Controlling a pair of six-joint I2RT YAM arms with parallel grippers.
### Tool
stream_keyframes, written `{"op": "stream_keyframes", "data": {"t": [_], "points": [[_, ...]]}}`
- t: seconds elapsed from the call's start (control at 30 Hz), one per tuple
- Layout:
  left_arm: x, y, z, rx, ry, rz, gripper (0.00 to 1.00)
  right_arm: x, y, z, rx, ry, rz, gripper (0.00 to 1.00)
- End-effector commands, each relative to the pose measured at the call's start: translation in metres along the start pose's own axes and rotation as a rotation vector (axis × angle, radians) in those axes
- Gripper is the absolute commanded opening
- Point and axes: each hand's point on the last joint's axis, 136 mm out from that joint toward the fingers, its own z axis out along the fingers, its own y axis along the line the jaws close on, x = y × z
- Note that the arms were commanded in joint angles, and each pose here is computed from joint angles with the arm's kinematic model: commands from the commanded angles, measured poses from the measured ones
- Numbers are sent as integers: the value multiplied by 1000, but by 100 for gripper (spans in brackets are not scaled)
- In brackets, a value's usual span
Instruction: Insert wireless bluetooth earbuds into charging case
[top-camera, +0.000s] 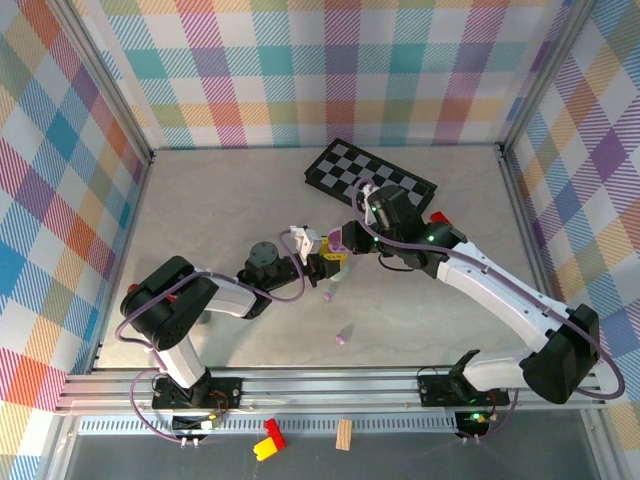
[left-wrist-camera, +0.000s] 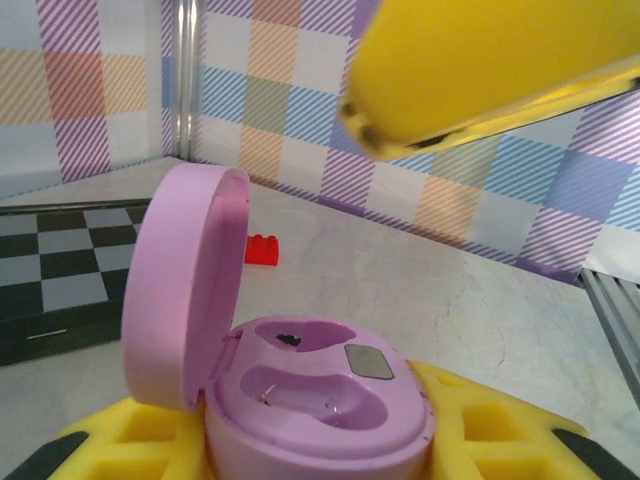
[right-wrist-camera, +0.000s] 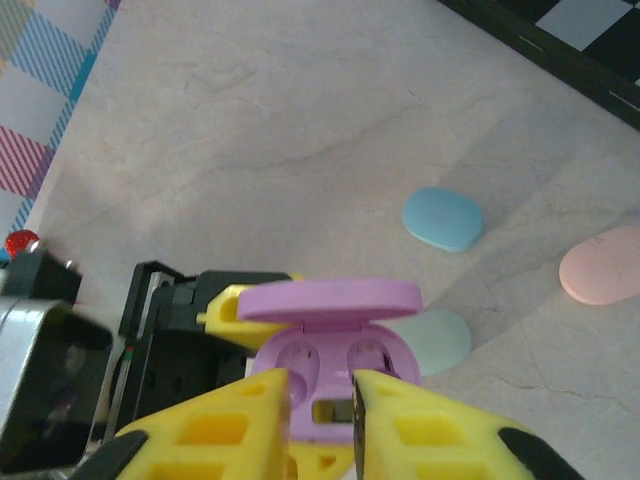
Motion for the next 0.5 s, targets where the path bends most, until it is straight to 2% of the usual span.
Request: {"op": "stream_keyframes", "data": {"t": [0.0,0.3,0.47], "points": [[-18,-1,3,30,-60,-4,28,-4,7,-7,-56,-30,-24,30],[-18,9,-2,-2,-62,-46,28,11,29,-10,-226,-21,-69,49],[-20,9,-2,12,-63,-75,28,24,32,-9,-271,10,-55,49]]}}
